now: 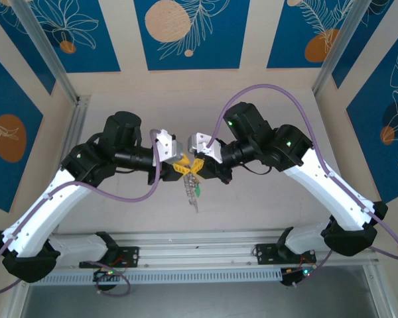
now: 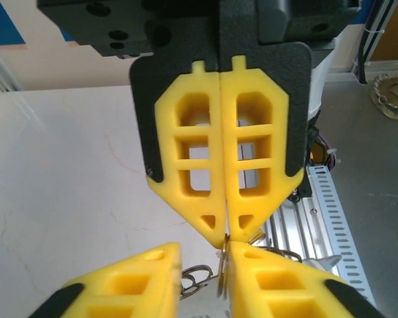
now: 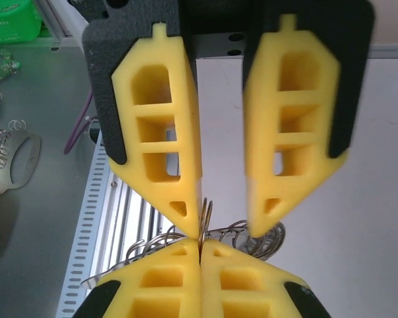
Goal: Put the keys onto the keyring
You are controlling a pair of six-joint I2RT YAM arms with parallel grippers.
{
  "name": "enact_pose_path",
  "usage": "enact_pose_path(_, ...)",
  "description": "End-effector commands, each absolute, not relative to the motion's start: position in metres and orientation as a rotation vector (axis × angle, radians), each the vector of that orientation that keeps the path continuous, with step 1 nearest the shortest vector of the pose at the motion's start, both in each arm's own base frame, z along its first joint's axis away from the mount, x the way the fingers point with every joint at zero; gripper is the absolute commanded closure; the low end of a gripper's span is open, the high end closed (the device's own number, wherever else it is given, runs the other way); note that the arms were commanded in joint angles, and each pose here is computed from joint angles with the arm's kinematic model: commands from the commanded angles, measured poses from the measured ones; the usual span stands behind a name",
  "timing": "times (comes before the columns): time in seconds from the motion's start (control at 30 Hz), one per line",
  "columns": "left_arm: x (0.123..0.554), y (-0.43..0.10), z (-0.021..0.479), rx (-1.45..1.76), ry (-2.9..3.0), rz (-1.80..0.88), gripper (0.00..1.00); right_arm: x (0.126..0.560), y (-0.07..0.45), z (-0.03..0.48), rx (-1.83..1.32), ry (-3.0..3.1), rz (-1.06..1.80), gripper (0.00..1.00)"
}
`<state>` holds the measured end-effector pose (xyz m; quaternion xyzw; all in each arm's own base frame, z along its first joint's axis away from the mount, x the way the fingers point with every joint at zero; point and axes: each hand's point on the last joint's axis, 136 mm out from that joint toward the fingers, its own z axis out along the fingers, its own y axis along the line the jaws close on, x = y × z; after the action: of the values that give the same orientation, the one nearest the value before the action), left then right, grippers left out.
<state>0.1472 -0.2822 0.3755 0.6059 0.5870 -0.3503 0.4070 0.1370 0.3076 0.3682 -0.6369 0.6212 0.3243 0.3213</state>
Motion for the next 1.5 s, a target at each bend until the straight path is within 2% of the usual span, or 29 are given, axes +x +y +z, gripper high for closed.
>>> enact_pose_path(0.0, 0.143, -0.282, 0.376, 1.546, 1.465, -0.885, 0.84, 0.123, 0.308, 0.383, -1.695, 1.536, 0.901, 1.00)
enact_pose_path(0.1, 0.142, -0.281, 0.376, 1.549, 1.459, -0.884, 0.93, 0.123, 0.309, 0.383, -1.694, 1.533, 0.902, 1.00)
enact_pose_path(0.13, 0.141, -0.281, 0.377, 1.549, 1.457, -0.885, 0.98, 0.124, 0.309, 0.383, -1.693, 1.530, 0.901, 1.00)
enact_pose_path(0.2, 0.139, -0.281, 0.378, 1.551, 1.447, -0.895, 1.00, 0.126, 0.310, 0.384, -1.683, 1.533, 0.894, 1.00)
enact_pose_path(0.23, 0.137, -0.281, 0.379, 1.553, 1.437, -0.905, 1.00, 0.126, 0.310, 0.384, -1.680, 1.534, 0.895, 0.97)
enact_pose_path(0.33, 0.135, -0.280, 0.383, 1.548, 1.420, -0.909, 1.00, 0.125, 0.309, 0.384, -1.669, 1.542, 0.909, 0.74)
enact_pose_path(0.37, 0.134, -0.280, 0.384, 1.545, 1.412, -0.911, 1.00, 0.124, 0.309, 0.383, -1.660, 1.547, 0.914, 0.70)
enact_pose_path(0.43, 0.133, -0.280, 0.387, 1.539, 1.394, -0.921, 1.00, 0.124, 0.306, 0.381, -1.637, 1.559, 0.929, 0.65)
enact_pose_path(0.5, 0.131, -0.280, 0.389, 1.536, 1.385, -0.932, 1.00, 0.122, 0.302, 0.380, -1.613, 1.570, 0.962, 0.64)
enact_pose_path(0.63, 0.129, -0.281, 0.393, 1.532, 1.365, -0.947, 1.00, 0.121, 0.295, 0.381, -1.570, 1.579, 1.009, 0.67)
enact_pose_path(0.8, 0.124, -0.283, 0.404, 1.511, 1.321, -0.994, 1.00, 0.122, 0.292, 0.385, -1.541, 1.561, 1.076, 0.76)
enact_pose_path(1.13, 0.118, -0.283, 0.414, 1.503, 1.278, -1.034, 1.00, 0.119, 0.300, 0.381, -1.558, 1.543, 1.196, 0.79)
enact_pose_path(1.47, 0.116, -0.285, 0.416, 1.505, 1.260, -1.056, 1.00, 0.119, 0.305, 0.377, -1.569, 1.537, 1.252, 0.95)
